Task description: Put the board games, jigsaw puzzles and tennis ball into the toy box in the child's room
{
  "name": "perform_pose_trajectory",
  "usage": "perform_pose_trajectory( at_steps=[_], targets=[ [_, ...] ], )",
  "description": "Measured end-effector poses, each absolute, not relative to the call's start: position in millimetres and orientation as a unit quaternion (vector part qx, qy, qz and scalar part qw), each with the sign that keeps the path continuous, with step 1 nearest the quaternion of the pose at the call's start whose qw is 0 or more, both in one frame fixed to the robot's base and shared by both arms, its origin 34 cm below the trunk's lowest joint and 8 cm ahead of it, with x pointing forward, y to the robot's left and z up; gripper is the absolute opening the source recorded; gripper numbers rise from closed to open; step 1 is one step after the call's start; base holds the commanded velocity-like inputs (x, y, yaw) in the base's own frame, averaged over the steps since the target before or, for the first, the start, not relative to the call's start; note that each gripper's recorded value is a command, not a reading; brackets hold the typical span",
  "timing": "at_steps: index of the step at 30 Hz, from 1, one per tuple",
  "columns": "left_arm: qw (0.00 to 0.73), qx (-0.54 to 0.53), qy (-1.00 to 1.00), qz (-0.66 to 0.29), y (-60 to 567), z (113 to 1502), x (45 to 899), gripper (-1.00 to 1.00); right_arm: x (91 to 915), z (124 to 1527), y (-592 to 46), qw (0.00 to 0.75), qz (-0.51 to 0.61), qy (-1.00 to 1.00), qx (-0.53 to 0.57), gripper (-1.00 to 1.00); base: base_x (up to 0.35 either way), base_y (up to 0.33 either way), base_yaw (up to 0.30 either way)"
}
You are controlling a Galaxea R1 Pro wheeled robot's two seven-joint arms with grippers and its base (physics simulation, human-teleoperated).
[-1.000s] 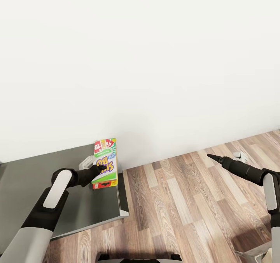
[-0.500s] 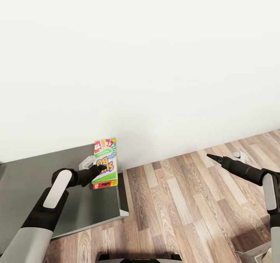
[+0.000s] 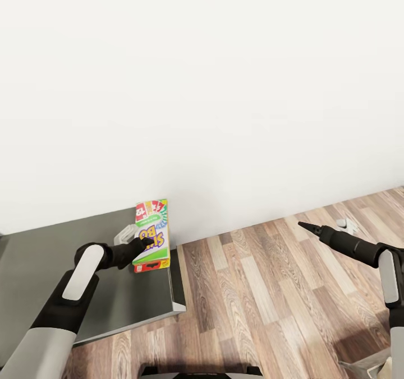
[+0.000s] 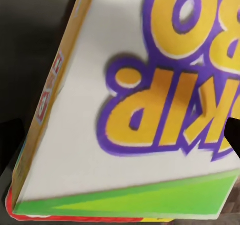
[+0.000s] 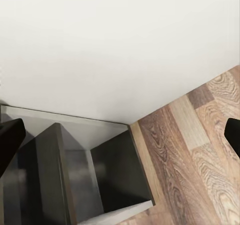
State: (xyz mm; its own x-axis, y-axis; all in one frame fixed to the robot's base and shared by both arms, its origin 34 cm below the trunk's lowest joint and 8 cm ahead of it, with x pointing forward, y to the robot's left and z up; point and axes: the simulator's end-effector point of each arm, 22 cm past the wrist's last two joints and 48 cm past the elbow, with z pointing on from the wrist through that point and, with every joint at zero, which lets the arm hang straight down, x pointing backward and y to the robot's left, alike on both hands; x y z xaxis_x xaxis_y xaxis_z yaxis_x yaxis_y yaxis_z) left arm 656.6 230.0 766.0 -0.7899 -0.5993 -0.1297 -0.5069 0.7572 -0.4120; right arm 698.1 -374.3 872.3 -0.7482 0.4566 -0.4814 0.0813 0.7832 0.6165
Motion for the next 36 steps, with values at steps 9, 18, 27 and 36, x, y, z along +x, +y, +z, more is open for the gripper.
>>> perform_pose_trajectory(
  at_steps=[9,18,27,36],
  targets=[
    [0.128,-0.297,0.929,-0.179,230.8,765.9,656.6,1.00,698.2,872.3,-374.6,0.321,0.292,0.888,0.152,1.00,0.000,0.000,-0.077],
    [0.128,-0.302,0.926,-0.188,227.2,766.8,657.6,1.00,698.3,871.8,-374.9,0.321,0.292,0.888,0.152,1.00,0.000,0.000,-0.016],
    [0.128,-0.303,0.926,-0.188,227.5,766.9,657.7,1.00,698.3,871.9,-375.4,0.321,0.291,0.888,0.152,1.00,0.000,0.000,-0.003],
    [0.130,-0.302,0.925,-0.188,227.6,768.4,658.7,1.00,698.3,871.9,-375.2,0.321,0.292,0.888,0.152,1.00,0.000,0.000,0.000]
  ],
)
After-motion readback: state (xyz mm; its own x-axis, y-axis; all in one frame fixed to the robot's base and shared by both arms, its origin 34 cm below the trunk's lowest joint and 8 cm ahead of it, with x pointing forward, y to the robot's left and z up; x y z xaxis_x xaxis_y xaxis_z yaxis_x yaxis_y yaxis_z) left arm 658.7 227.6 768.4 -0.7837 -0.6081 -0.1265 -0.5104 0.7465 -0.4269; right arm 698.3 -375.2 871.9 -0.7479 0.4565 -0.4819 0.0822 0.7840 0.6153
